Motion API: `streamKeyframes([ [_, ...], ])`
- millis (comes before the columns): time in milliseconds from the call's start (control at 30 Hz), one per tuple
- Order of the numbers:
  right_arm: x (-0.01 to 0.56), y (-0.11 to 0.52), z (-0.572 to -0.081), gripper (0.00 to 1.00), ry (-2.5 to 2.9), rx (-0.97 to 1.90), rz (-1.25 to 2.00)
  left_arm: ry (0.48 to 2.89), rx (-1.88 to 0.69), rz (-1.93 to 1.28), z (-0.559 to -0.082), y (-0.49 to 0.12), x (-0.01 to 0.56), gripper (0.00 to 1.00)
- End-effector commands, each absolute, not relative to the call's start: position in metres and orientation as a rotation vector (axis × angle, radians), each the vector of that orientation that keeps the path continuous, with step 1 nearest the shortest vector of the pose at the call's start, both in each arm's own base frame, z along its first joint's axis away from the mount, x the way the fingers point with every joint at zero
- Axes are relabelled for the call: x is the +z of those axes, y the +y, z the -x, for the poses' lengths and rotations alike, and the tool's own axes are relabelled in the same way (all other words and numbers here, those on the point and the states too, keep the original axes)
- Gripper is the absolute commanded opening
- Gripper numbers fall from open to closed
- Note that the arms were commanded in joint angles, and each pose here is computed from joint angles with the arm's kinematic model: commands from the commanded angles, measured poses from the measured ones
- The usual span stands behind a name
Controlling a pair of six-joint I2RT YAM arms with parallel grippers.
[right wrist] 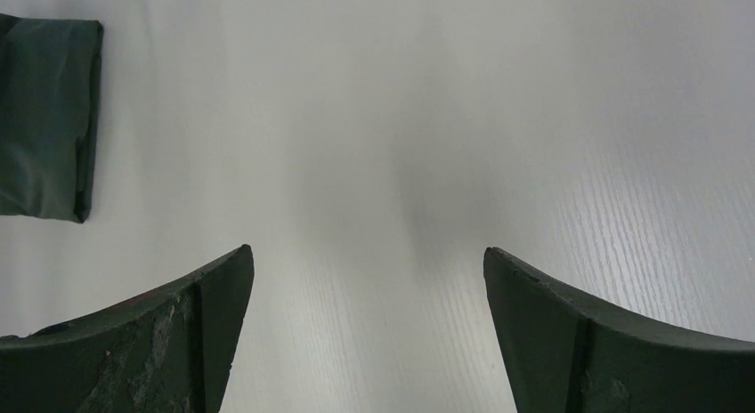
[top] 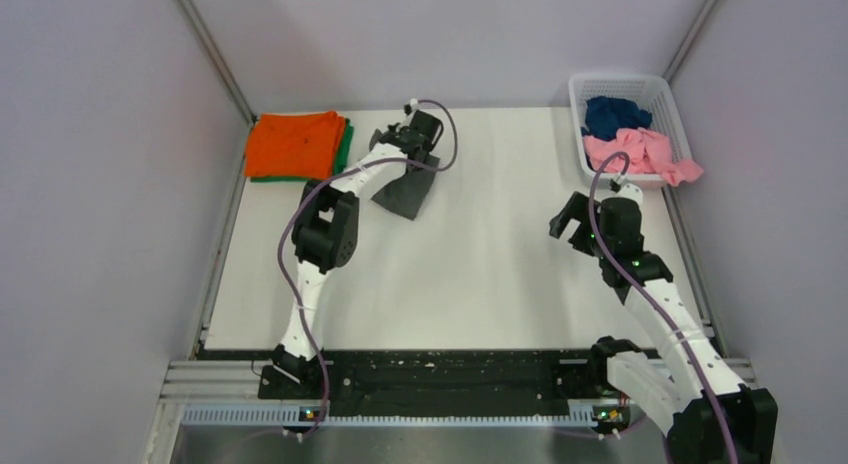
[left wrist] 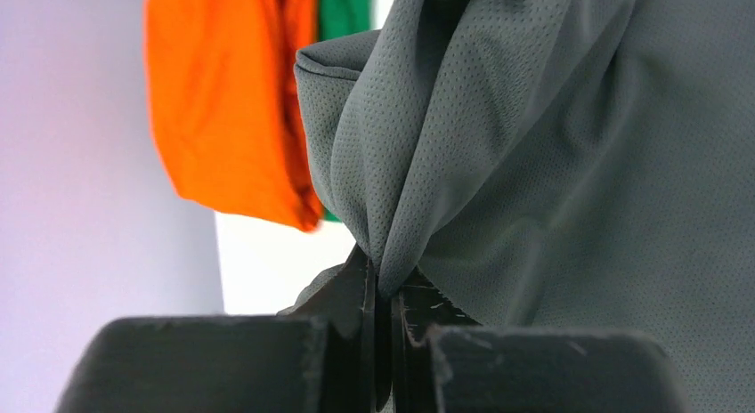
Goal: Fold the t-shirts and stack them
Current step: Put the neatly folded tshirt into the corner of the board with the left arm
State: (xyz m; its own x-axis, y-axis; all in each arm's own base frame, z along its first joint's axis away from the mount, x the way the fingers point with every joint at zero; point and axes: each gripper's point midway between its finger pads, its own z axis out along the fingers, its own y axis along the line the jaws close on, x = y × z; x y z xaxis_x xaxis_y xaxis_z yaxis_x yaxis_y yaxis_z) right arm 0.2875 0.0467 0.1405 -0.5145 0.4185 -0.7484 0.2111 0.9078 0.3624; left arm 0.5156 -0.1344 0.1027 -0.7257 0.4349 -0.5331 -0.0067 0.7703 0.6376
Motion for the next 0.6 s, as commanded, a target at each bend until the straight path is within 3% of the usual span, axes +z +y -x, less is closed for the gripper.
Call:
streamKeyframes([
  [0, 0.146, 0.042, -0.294, 0.99, 2.082, 0.26, -0.456, 2.068, 0.952, -0.214, -0.547, -0.079, 0.189, 0.0],
  [300, 0.141, 0.047, -0.298, 0.99, 2.094, 0.288, -0.442, 1.989, 0.913, -0.122, -0.569, -0.017, 0.241, 0.0],
  [567, 0.145, 0.057, -0.3, 0.99, 2.076, 0.357, -0.406, 1.923, 0.868, -0.052, -0.568, -0.001, 0.287, 0.0],
])
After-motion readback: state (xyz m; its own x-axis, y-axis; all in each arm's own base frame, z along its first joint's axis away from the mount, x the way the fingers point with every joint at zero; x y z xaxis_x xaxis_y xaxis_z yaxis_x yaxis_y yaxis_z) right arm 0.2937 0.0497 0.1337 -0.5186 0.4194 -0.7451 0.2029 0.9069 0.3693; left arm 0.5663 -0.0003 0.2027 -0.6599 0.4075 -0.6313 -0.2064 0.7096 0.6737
